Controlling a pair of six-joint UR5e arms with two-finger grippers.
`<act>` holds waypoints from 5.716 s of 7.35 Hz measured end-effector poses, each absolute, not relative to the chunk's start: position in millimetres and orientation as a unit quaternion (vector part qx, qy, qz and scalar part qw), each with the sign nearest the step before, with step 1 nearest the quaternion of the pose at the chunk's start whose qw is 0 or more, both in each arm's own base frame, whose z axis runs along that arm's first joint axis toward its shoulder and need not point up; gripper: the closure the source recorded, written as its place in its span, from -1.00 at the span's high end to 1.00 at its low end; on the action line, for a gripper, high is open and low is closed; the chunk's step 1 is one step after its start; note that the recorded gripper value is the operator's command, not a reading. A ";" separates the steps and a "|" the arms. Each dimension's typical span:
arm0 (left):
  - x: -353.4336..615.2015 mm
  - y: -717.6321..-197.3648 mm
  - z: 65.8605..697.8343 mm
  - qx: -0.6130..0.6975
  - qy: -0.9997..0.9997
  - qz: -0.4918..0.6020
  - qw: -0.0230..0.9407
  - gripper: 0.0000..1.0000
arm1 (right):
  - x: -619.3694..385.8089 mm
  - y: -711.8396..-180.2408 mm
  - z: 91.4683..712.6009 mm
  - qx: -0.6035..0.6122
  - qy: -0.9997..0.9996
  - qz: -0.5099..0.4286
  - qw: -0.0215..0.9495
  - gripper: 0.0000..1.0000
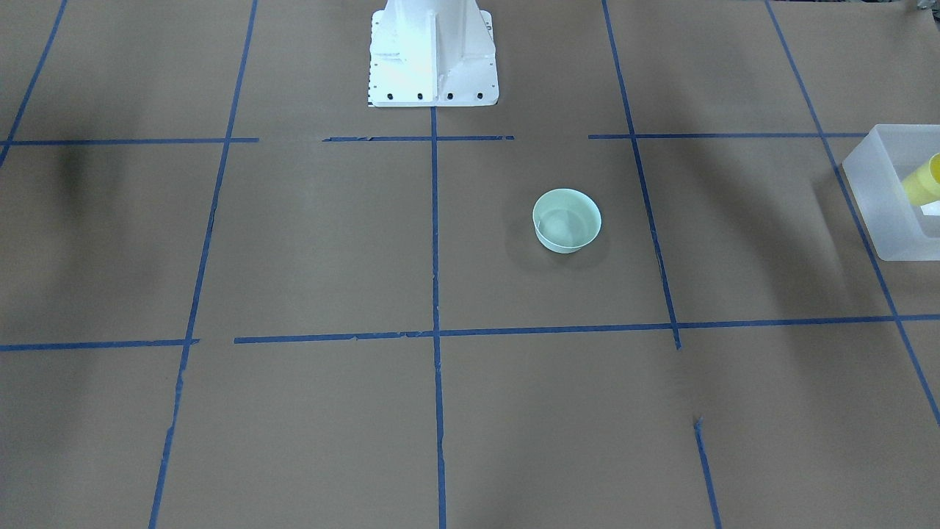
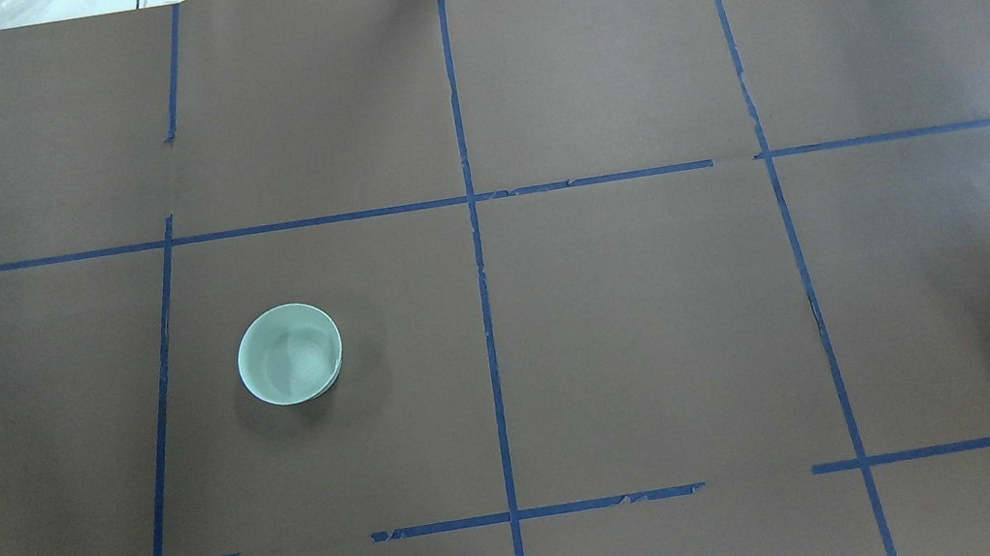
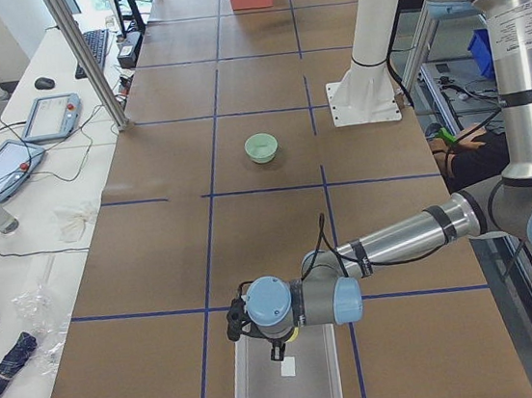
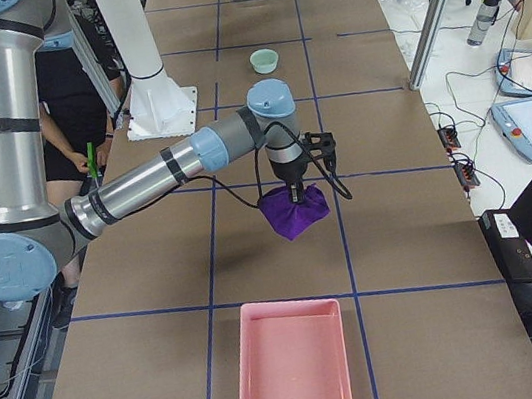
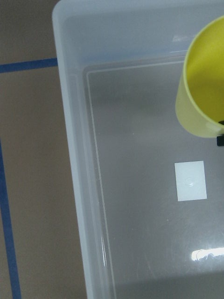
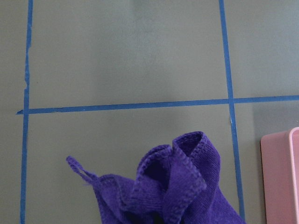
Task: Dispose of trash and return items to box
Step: 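Lower the yellow cup into the clear box while the right gripper carries the cloth, then release the purple cloth into the pink tray while the left arm reaches toward the bowl, then grasp the rim of the pale green bowl with the left gripper, then lift the green bowl and carry it toward the clear box with the left gripper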
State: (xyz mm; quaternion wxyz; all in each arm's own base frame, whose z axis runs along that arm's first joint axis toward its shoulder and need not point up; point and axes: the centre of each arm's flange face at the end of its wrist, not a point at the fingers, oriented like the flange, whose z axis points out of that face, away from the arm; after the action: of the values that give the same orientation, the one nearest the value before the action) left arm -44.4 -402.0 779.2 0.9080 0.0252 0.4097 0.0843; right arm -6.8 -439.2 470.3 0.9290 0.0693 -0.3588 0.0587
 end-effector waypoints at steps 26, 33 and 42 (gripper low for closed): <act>223.8 -410.2 420.1 0.080 0.514 -0.023 0.854 1.00 | 124.1 -427.2 763.7 0.105 -0.266 -0.072 0.956 1.00; 387.4 -391.5 357.0 0.052 0.473 -0.082 0.875 0.85 | 108.7 -444.3 706.9 0.060 -0.369 0.042 0.927 1.00; 452.7 -389.2 374.9 0.034 0.430 -0.104 0.896 -1.00 | 33.0 -466.1 618.4 0.047 -0.409 0.059 0.909 1.00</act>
State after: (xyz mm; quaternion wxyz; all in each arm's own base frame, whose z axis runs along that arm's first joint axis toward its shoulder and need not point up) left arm 452.7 -389.2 374.9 0.8960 0.0338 0.4304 -0.1041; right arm 33.0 -466.1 618.4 0.9092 0.0471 -0.4094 0.0593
